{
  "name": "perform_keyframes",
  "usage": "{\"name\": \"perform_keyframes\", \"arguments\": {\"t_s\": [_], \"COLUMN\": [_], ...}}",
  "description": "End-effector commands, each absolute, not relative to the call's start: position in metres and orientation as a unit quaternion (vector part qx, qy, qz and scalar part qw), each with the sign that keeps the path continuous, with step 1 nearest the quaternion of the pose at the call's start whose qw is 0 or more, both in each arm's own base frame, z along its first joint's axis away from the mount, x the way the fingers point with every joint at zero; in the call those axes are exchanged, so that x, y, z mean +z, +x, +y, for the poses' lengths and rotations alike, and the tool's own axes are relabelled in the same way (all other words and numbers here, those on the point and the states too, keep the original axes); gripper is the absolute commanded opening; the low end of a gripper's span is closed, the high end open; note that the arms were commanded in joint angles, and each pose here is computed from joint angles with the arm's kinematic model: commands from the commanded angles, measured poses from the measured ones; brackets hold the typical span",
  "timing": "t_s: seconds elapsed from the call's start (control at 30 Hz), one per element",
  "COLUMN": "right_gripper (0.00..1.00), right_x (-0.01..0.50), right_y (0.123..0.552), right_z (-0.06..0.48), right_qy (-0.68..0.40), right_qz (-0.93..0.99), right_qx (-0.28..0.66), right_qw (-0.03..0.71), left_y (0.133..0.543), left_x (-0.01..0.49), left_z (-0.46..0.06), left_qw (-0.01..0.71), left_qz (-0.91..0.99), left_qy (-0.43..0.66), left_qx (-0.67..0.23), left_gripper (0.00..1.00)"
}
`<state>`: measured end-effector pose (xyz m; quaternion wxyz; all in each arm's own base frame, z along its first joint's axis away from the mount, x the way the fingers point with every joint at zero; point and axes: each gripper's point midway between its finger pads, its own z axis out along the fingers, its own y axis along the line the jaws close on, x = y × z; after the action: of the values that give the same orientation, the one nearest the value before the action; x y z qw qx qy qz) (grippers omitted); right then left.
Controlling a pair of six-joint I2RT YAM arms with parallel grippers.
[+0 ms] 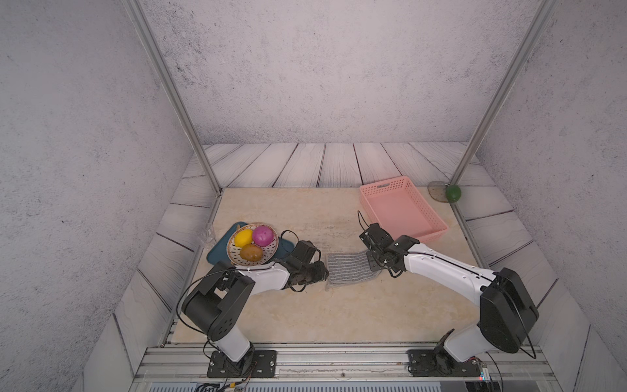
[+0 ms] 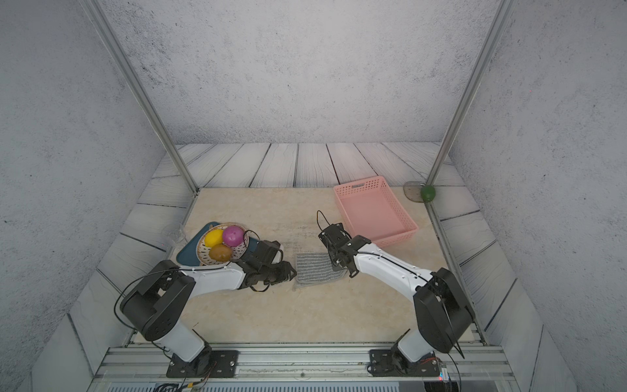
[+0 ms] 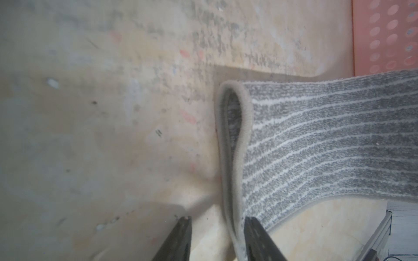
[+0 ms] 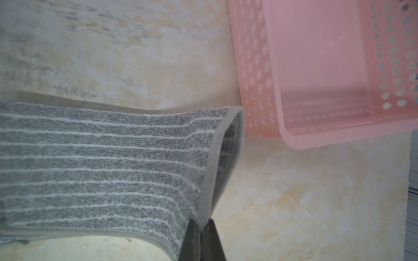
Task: Fold the square dishcloth
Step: Fold the cleaning item at the center of the board.
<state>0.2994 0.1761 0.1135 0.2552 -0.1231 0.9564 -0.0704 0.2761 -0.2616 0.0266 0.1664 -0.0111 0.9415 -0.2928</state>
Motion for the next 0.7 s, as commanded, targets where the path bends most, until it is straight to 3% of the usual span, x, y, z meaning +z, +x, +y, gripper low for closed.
{"name": "perform_keyframes", "arguments": {"t_s": [0.0,0.37,0.67], "right_gripper": [0.00,0.00,0.00], "right_x": [0.118,0.105,0.085], "right_y": [0.296,0.283,0.281], "right_z": [0.186,0.264,0.299], "right_qy": [-0.149,-0.181,-0.172], "right_qz": [0.953,0.956,0.959], "right_qx": [-0.079,0.054,0.122], "right_qw": [0.252,0.223,0.188], "left_y": [0.271,0.269,0.270], "left_x": [0.016,0.003,0.008], "left_z": [-0.264,-0.266,-0.265], "left_qw": [0.147,0.134,0.157], "left_qz": [0.945,0.946,0.935], "left_qy": [-0.015,-0.023,-0.037], "left_qx": [-0.292,-0.295,-0.314], "left_gripper": [0.37,0.18,0.15]}}
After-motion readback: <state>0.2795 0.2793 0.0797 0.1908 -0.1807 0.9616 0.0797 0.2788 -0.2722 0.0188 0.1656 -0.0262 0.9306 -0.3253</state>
